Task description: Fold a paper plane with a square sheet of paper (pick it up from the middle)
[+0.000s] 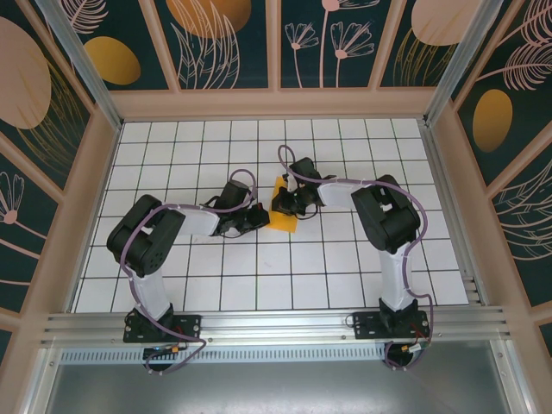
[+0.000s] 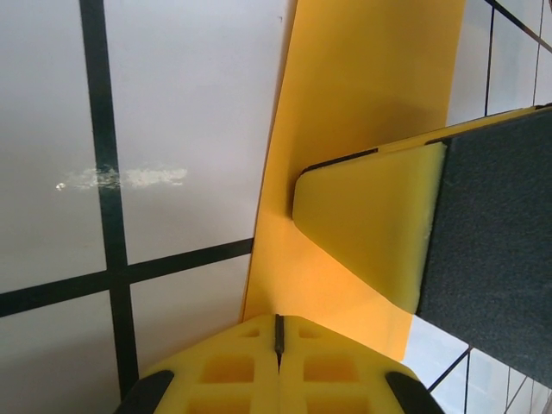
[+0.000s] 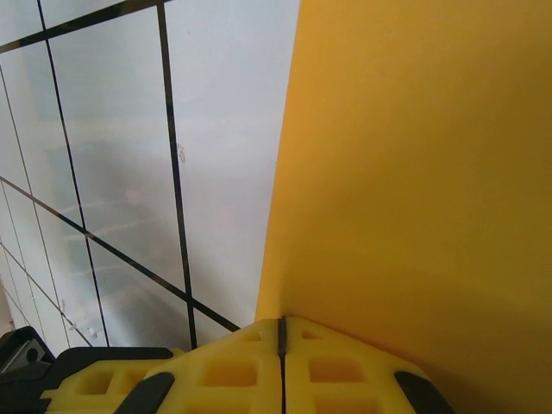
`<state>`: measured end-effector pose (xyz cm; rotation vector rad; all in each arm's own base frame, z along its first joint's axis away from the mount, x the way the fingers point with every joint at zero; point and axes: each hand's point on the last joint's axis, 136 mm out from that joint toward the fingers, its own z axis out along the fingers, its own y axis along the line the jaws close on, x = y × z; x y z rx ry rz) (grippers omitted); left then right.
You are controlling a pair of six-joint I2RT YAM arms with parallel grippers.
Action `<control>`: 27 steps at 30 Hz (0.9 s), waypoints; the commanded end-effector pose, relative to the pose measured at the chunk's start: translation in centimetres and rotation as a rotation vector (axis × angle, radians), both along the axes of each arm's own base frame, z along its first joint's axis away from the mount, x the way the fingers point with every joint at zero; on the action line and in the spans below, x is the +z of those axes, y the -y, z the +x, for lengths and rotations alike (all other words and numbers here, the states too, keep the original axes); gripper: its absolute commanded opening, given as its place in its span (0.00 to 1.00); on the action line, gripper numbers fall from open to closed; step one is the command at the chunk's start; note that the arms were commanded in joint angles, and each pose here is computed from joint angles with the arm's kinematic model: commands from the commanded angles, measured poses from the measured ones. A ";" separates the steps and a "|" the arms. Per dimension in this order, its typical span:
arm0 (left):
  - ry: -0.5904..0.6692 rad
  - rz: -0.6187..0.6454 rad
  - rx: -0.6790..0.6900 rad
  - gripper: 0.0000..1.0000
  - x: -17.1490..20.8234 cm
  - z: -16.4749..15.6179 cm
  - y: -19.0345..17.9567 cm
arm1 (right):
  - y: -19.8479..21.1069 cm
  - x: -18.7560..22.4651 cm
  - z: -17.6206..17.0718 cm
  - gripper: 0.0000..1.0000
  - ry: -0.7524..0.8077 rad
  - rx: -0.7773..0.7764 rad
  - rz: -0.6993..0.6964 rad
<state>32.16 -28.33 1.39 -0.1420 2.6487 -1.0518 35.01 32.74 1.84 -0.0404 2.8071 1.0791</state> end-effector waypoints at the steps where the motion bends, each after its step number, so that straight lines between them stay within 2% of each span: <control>1: -0.116 0.152 -0.022 0.01 -3.8 -3.8 -2.9 | 1.8 -3.4 -0.6 0.08 -0.054 -0.017 -0.109; 7: -0.143 0.195 -0.069 0.00 -4.7 -6.6 -4.2 | 2.0 -3.9 -0.8 0.08 -0.061 -0.018 -0.124; 11: -0.132 0.203 -0.085 0.00 -4.6 -7.1 -4.6 | 2.1 -4.0 -0.8 0.08 -0.061 -0.018 -0.125; 16: -0.049 0.180 -0.086 0.00 -2.4 -5.2 -3.6 | 2.0 -3.9 -0.7 0.08 -0.062 -0.017 -0.122; 22: 0.148 0.077 -0.024 0.01 4.2 -1.2 -1.8 | 1.4 -2.9 -0.4 0.08 -0.048 -0.008 -0.091; 27: 0.139 0.056 0.002 0.01 3.9 0.2 -0.9 | 0.1 0.9 0.7 0.10 0.017 0.009 0.016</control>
